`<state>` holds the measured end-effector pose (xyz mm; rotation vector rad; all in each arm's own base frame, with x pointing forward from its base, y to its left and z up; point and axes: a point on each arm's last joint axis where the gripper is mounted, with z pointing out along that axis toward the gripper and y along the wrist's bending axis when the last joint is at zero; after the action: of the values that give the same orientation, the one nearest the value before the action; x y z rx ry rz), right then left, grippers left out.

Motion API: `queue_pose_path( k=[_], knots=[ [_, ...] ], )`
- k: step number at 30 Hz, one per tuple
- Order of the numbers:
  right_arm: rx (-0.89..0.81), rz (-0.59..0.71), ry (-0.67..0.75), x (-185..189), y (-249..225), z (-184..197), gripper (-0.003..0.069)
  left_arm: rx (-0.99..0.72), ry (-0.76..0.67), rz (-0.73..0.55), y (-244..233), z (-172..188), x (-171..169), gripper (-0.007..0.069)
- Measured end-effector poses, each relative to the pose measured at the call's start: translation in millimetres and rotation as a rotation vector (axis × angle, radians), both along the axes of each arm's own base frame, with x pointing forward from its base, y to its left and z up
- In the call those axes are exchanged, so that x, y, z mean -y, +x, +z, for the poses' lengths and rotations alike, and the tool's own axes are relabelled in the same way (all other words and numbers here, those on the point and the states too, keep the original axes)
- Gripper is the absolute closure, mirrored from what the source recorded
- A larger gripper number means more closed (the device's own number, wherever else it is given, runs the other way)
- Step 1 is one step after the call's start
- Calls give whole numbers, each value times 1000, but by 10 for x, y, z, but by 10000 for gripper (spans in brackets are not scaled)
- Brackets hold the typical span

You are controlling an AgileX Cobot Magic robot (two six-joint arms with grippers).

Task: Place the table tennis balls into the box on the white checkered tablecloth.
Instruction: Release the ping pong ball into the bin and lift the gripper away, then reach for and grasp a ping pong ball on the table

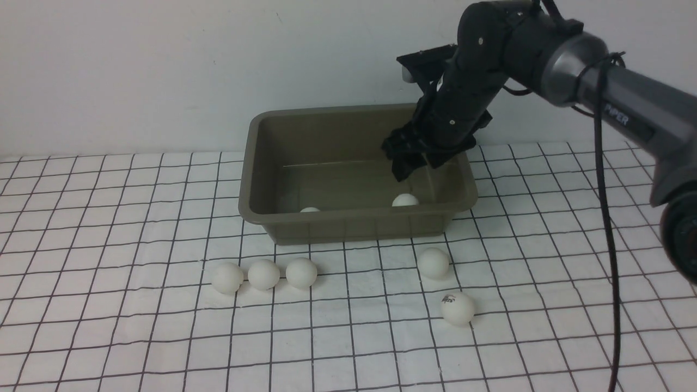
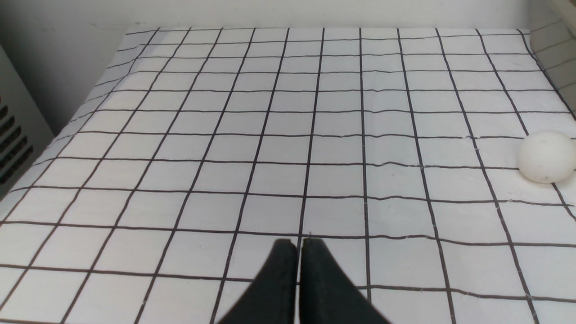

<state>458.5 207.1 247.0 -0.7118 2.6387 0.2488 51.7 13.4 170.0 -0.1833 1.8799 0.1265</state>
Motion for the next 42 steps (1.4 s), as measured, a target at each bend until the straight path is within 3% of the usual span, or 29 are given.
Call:
queue_pose_path(
  k=[8,10,16,19,27,42],
  knots=[
    [101,-36,72,39,-108,584,183,0,0,0,0,0,0,630],
    [137,-50,97,115,-285,880,183,0,0,0,0,0,0,630],
    [98,-54,72,302,-707,1044,183,0,0,0,0,0,0,630],
    [20,-54,36,419,-981,917,183,0,0,0,0,0,0,630],
    [-212,-79,-43,566,-1364,-13,183,0,0,0,0,0,0,630],
    [-194,-14,-74,202,-1293,-597,183,0,0,0,0,0,0,630]
  ],
)
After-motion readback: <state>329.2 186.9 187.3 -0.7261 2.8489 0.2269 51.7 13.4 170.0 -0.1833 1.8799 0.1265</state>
